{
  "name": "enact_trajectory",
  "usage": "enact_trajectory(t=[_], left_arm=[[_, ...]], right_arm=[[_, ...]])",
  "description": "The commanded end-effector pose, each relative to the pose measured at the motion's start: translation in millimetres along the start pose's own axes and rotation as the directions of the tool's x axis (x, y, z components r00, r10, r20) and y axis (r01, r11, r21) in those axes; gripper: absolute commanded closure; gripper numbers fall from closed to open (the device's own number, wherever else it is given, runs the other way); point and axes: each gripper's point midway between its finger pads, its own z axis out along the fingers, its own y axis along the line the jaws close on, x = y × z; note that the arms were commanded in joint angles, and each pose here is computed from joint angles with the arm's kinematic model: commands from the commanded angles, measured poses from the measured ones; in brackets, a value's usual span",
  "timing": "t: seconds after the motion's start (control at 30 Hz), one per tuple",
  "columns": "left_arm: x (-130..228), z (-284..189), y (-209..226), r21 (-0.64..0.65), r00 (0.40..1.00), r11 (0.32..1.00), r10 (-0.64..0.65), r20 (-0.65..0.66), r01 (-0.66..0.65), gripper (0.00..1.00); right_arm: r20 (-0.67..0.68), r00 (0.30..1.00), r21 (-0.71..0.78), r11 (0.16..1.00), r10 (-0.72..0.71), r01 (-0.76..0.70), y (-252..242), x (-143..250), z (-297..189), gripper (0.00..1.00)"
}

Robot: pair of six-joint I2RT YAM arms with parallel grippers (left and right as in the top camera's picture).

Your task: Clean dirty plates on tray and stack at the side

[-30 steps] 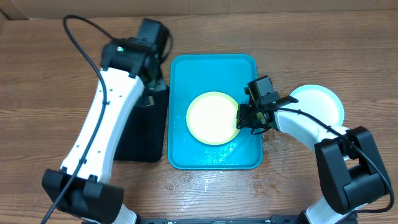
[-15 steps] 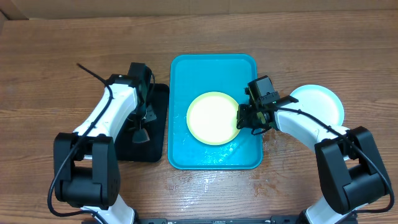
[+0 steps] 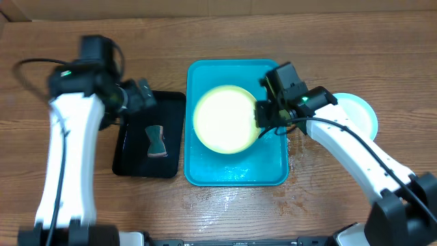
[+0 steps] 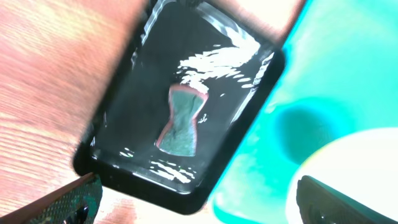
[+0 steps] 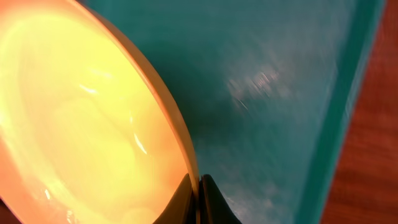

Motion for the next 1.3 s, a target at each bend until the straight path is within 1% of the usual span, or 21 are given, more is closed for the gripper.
enact_trajectory(t=[0.0, 0.1, 0.23, 0.37, 0.47, 0.53, 0.63, 0.77, 0.93, 1.07, 1.27], left_arm=[[-9.7, -86.3, -6.5, 0.119, 0.978, 0.993, -0.001, 0.210, -0.025, 0.00], [-2.4, -136.6, -7.0, 0.165, 0.943, 0.985, -0.007, 0.333, -0.051, 0.00], [16.1, -183.3, -4.1, 0.207, 0.890, 0.974, -0.016, 0.455, -0.089, 0.00], [37.0, -214.4, 1.5, 0.234, 0.843, 0.965, -0.027, 0.537, -0.118, 0.00], [49.7, -230.7, 5.2, 0.247, 0.813, 0.960, -0.035, 0.581, -0.135, 0.00], [55.0, -237.2, 7.3, 0.250, 0.799, 0.958, -0.039, 0.600, -0.141, 0.00], [59.5, -242.0, 8.6, 0.254, 0.790, 0.956, -0.042, 0.612, -0.146, 0.00], [59.2, -241.5, 8.5, 0.254, 0.791, 0.956, -0.042, 0.611, -0.145, 0.00], [58.5, -240.8, 8.3, 0.253, 0.792, 0.957, -0.042, 0.609, -0.145, 0.00], [58.5, -240.8, 8.3, 0.253, 0.792, 0.957, -0.042, 0.609, -0.145, 0.00], [58.5, -240.8, 8.3, 0.253, 0.792, 0.957, -0.042, 0.609, -0.144, 0.00]], right_arm=[[0.153, 0.971, -0.075, 0.978, -0.181, 0.194, 58.2, -29.3, -33.7, 0.96], [0.271, 0.928, -0.080, 0.955, -0.257, 0.287, 101.0, -40.8, -37.2, 0.96], [0.413, 0.849, 0.037, 0.937, -0.330, 0.346, 142.2, -52.5, -32.9, 0.96], [0.510, 0.777, 0.212, 0.929, -0.370, 0.303, 157.6, -62.4, -21.6, 0.96], [0.554, 0.740, 0.271, 0.923, -0.382, 0.273, 166.8, -63.6, -23.1, 0.96], [0.585, 0.714, 0.287, 0.922, -0.384, 0.261, 175.8, -62.5, -30.2, 0.96], [0.614, 0.661, 0.345, 0.900, -0.432, 0.267, 187.8, -59.8, -42.0, 0.96], [0.626, 0.572, 0.470, 0.842, -0.530, 0.266, 203.8, -50.1, -63.3, 0.96], [0.624, 0.505, 0.565, 0.791, -0.596, 0.235, 215.9, -38.3, -84.0, 0.96], [0.611, 0.471, 0.615, 0.756, -0.636, 0.224, 223.2, -29.4, -95.3, 0.96], [0.598, 0.455, 0.646, 0.733, -0.659, 0.213, 227.4, -20.0, -102.3, 0.96]])
